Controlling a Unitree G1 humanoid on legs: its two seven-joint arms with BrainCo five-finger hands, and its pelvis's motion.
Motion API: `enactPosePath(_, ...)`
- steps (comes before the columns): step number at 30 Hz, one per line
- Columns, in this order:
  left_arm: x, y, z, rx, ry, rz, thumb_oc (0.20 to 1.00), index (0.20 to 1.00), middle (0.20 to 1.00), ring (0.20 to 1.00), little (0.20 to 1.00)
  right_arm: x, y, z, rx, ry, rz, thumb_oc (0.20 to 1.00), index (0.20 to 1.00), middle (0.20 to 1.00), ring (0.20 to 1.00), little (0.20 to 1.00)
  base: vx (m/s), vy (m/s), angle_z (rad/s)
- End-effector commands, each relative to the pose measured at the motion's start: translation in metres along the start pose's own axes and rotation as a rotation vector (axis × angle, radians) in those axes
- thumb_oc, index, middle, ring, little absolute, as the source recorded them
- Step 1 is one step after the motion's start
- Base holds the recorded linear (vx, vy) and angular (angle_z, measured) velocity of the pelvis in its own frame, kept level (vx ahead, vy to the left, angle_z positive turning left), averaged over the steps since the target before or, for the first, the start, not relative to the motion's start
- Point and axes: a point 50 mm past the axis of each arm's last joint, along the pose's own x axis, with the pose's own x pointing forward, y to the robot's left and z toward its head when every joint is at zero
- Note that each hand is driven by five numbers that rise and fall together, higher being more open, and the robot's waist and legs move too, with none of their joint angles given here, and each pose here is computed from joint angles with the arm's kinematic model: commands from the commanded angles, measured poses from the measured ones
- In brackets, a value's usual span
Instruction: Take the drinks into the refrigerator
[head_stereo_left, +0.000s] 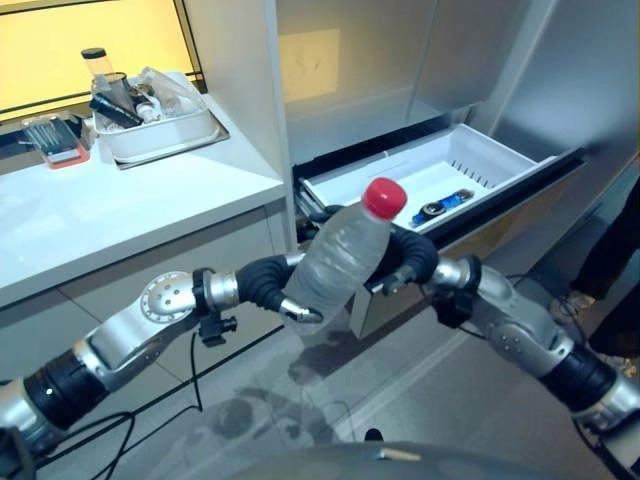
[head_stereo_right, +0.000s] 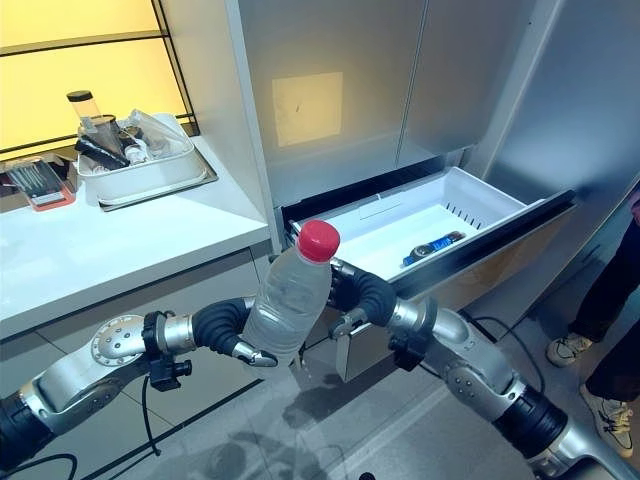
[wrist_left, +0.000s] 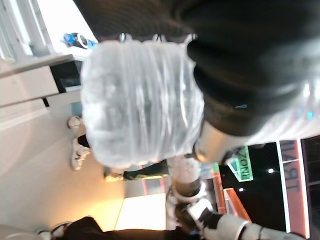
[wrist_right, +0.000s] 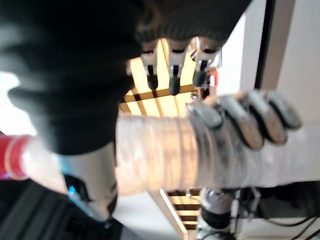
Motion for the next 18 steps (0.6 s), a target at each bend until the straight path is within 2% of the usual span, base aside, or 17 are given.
enactPosePath(1, -0.002, 0.025, 0.036, 0.152, -0.18, 0.131, 0.2, 0.2, 0.2, 0.2, 0.2, 0.016, 0.01, 0.009, -0.032, -0.086, 0.062, 1.0, 1.0, 1.0, 1.0, 1.0, 0.0, 0.0, 0.0)
enactPosePath(9, -0.004, 0.028, 0.034, 0.141, -0.21, 0.192, 0.2, 0.2, 0.2, 0.2, 0.2, 0.04, 0.011, 0.01, -0.039, -0.145, 0.079, 1.0, 1.0, 1.0, 1.0, 1.0, 0.0, 0.0, 0.0)
enactPosePath(18, -0.01, 0.035, 0.028, 0.166, -0.176, 0.256, 0.2, 0.2, 0.2, 0.2, 0.2, 0.072, 0.028, 0.01, 0.017, -0.171, 0.199, 1.0, 1.0, 1.0, 1.0, 1.0, -0.01, 0.018, 0.0)
